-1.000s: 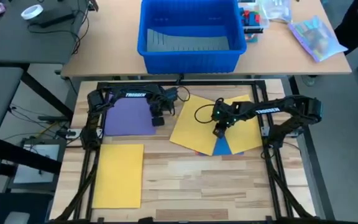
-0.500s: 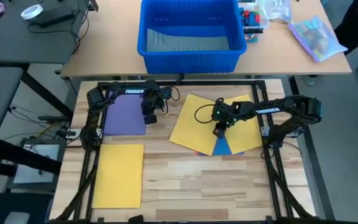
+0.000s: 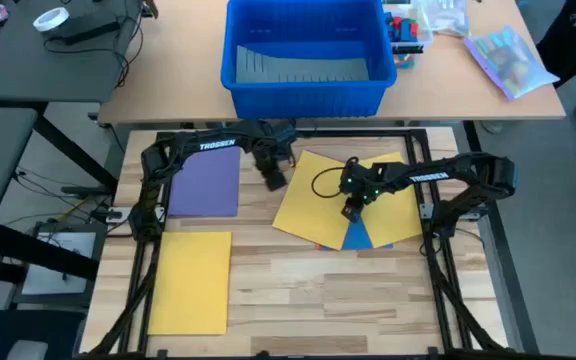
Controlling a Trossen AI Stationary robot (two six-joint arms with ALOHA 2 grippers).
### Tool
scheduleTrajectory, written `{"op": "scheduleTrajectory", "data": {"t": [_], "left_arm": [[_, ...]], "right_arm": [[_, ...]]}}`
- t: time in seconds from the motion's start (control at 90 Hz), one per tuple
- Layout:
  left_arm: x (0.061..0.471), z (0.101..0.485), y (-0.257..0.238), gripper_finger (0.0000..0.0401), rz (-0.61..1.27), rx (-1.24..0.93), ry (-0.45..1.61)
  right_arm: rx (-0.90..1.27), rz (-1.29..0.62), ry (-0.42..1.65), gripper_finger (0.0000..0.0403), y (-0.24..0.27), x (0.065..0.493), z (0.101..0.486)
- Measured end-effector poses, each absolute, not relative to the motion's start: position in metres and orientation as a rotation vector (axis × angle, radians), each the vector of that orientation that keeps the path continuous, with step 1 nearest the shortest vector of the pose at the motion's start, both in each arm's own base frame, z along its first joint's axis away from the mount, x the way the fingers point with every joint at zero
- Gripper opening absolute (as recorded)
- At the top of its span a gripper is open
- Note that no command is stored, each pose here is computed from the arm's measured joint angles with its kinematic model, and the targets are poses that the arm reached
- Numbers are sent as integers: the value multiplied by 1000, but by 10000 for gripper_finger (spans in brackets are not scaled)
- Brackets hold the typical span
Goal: Organize paper
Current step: Stack the yellow colored paper on top of the other yellow colored paper
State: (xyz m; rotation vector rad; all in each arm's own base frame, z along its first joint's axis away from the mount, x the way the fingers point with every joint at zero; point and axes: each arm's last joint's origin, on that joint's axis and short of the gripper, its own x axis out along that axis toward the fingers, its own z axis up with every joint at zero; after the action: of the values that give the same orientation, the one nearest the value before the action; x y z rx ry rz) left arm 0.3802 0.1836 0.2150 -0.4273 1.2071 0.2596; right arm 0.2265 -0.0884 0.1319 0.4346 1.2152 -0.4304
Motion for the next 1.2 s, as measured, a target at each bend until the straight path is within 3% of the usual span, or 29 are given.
{"op": "scheduleTrajectory", "data": {"t": [0.167,0.544,0.889,1.2], "left_arm": [[398,212,190,17,240,-641,1017],[409,155,200,134,266,-766,1093],[402,181,193,135,380,-612,1119],[414,164,181,134,376,-562,1135]], "right_arm": [[467,-453,1214,123,-91,226,134],[543,-459,1196,123,-94,226,134],[541,-457,1194,123,-94,226,135],[525,-446,1189,123,-94,227,135]]}}
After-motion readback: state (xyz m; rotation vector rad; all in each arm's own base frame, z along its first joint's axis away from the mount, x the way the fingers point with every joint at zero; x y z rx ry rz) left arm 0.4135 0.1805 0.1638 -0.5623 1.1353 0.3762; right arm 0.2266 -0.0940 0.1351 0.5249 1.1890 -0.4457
